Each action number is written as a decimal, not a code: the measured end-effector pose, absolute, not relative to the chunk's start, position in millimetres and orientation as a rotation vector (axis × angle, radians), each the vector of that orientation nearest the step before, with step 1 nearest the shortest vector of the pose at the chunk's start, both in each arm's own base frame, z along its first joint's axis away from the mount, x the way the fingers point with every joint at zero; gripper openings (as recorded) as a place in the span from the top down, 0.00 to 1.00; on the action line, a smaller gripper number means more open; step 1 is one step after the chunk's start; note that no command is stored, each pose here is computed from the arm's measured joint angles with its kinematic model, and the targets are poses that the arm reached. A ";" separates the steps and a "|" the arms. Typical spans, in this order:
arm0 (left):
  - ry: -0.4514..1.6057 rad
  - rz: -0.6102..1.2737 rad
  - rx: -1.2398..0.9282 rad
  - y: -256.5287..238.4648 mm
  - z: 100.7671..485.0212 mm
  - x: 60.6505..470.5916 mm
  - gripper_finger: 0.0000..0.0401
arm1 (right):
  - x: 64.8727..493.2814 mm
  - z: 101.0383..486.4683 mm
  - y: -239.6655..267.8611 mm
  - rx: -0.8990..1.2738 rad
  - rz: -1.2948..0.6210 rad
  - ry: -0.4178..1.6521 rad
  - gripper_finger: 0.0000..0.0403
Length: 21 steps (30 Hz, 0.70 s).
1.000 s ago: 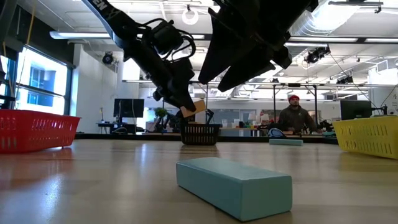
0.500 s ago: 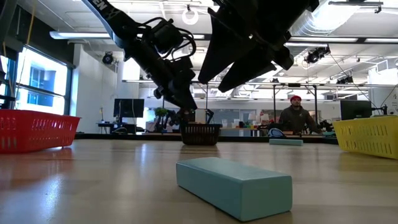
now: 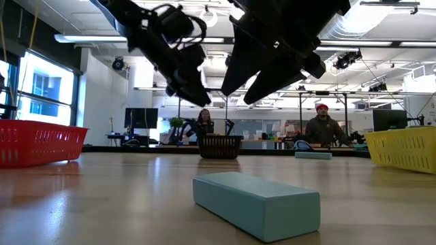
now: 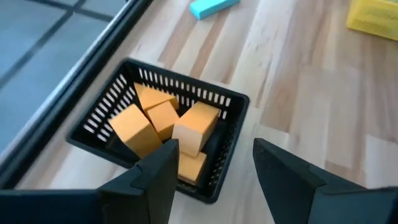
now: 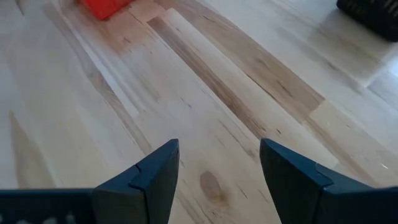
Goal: Sort & place blocks by color
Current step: Put the blue block into the red bin
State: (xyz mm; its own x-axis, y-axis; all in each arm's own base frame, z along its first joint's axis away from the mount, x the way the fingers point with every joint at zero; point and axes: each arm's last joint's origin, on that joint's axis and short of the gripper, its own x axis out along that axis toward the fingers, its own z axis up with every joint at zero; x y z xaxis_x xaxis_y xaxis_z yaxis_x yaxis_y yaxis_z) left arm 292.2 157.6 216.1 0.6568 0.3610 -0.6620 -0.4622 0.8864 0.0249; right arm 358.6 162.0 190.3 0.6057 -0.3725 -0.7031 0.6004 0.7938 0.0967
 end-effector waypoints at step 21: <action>0.738 0.438 -0.114 104.5 301.0 206.9 0.52 | 350.5 181.4 110.9 0.238 -0.814 0.906 0.48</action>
